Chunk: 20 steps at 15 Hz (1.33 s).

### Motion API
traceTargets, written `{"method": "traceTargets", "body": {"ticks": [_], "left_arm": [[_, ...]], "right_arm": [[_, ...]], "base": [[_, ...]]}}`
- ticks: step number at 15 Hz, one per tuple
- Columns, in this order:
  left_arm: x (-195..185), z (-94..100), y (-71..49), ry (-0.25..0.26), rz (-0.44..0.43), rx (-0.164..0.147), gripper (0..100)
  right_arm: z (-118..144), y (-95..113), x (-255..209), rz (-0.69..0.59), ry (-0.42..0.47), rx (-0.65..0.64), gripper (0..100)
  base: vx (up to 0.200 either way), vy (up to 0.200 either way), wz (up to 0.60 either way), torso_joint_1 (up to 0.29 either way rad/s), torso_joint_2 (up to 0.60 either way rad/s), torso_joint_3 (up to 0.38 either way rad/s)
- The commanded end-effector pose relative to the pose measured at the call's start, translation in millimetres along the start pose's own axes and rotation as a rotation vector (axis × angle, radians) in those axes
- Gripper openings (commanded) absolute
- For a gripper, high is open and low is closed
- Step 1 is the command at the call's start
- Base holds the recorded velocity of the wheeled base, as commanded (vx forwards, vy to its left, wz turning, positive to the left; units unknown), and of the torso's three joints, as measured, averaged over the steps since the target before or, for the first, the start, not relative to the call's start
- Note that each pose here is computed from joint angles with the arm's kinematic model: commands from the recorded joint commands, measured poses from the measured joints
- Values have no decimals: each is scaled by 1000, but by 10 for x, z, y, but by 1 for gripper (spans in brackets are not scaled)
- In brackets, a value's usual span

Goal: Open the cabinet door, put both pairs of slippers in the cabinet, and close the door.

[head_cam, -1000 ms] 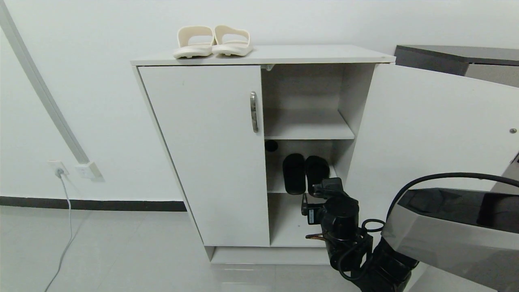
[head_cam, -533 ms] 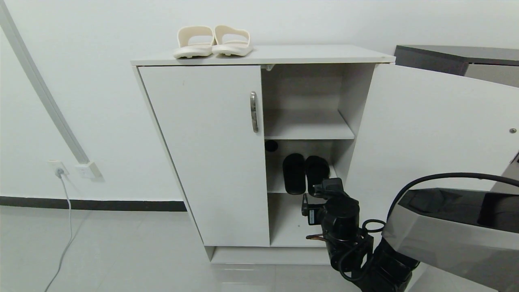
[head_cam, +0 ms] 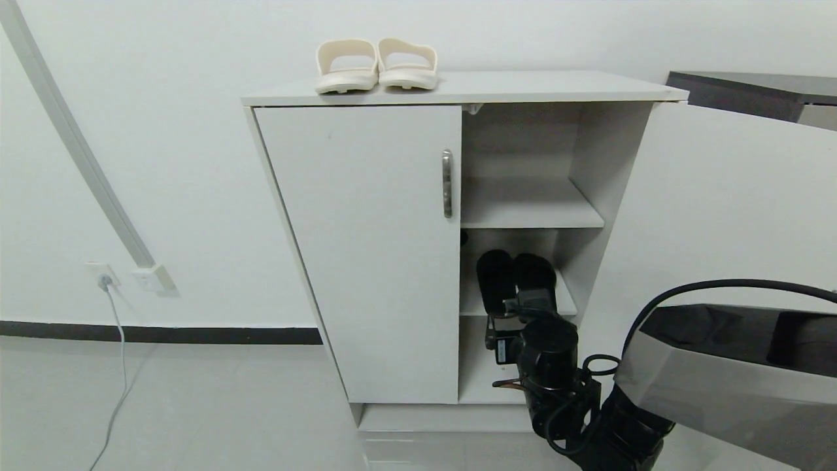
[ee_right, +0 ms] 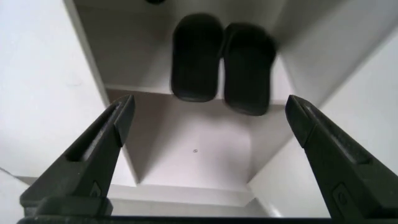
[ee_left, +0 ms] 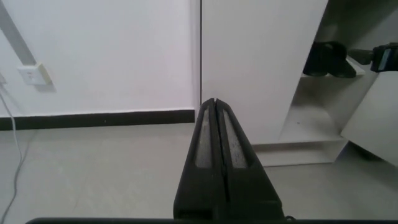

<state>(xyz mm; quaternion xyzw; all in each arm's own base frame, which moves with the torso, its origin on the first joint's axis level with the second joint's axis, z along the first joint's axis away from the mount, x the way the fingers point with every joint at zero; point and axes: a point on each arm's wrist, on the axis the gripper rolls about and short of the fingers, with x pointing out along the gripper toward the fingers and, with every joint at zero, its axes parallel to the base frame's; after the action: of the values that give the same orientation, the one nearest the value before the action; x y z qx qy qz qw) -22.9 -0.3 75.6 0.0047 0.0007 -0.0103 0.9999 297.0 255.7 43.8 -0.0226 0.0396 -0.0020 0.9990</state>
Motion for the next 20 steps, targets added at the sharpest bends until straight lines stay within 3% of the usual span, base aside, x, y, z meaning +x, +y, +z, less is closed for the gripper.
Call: {"method": "traceTargets", "body": {"ticks": [1, 12, 20], "left_arm": [[0, 0, 0, 0, 2, 0, 0], [0, 0, 0, 0, 2, 0, 0], [0, 0, 0, 0, 5, 0, 0]], "right_arm": [[-10, 10, -7, 3, 1, -1, 100], [-14, -2, -20, 4, -1, -2, 100], [8, -84, -95, 49, -12, -24, 100]], "base": [[0, 200, 0, 7, -2, 2], [0, 200, 0, 3, 3, 4], [0, 0, 0, 0, 0, 0]]}}
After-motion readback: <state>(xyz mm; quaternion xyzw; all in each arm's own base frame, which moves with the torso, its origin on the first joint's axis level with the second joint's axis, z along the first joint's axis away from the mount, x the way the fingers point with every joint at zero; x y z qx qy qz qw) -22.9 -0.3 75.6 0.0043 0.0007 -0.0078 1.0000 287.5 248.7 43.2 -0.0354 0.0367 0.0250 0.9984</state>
